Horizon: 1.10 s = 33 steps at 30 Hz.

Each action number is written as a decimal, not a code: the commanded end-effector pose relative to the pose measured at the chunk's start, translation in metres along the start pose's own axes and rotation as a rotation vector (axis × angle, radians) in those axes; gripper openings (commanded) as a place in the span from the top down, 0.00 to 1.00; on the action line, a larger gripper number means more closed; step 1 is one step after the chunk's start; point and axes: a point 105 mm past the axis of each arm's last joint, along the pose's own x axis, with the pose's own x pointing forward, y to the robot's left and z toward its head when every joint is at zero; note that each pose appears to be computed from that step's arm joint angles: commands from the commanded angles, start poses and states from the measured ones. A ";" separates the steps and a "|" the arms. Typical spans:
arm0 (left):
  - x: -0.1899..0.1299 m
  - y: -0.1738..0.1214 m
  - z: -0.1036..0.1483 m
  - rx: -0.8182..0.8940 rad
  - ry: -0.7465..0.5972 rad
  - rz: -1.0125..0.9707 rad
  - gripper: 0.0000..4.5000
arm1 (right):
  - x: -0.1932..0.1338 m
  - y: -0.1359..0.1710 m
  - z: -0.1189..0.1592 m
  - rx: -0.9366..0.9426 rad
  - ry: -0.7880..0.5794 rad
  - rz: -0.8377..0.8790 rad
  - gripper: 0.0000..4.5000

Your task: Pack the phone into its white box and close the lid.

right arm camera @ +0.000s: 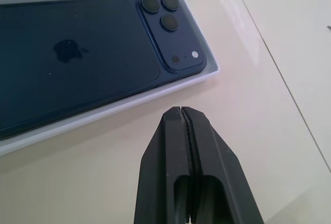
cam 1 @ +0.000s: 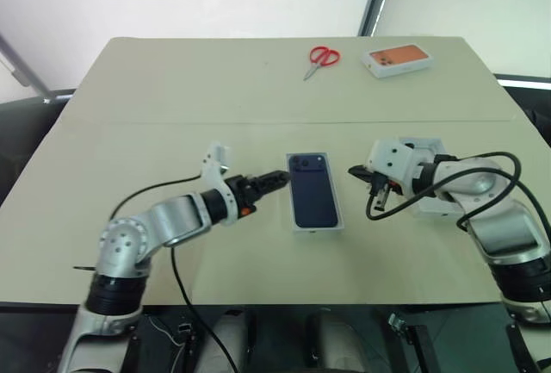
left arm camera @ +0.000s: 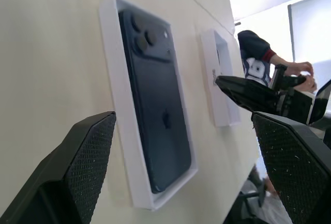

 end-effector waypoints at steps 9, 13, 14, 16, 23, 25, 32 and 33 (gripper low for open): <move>-0.003 0.029 -0.010 0.715 0.143 0.131 0.94 | -0.008 -0.002 -0.008 -0.050 0.043 -0.016 1.00; 0.017 0.030 -0.021 0.823 0.203 0.105 0.94 | -0.005 0.009 -0.016 -0.051 0.075 0.006 1.00; 0.020 0.029 -0.023 0.842 0.209 0.099 0.94 | -0.004 0.010 -0.017 -0.044 0.077 0.004 1.00; 0.030 0.025 -0.026 0.865 0.218 0.078 0.94 | -0.002 0.013 -0.020 -0.028 0.082 0.007 1.00; 0.060 0.021 -0.049 0.864 0.282 0.033 0.94 | 0.015 0.035 -0.014 0.002 0.062 0.053 1.00; 0.066 0.019 -0.052 0.865 0.286 0.022 0.94 | 0.018 0.038 -0.013 0.004 0.059 0.059 1.00; 0.089 -0.011 -0.061 0.812 0.265 -0.085 0.94 | 0.015 0.038 -0.012 0.002 0.069 0.061 1.00; 0.093 -0.015 -0.064 0.817 0.270 -0.101 0.94 | 0.012 0.036 -0.012 0.000 0.075 0.058 1.00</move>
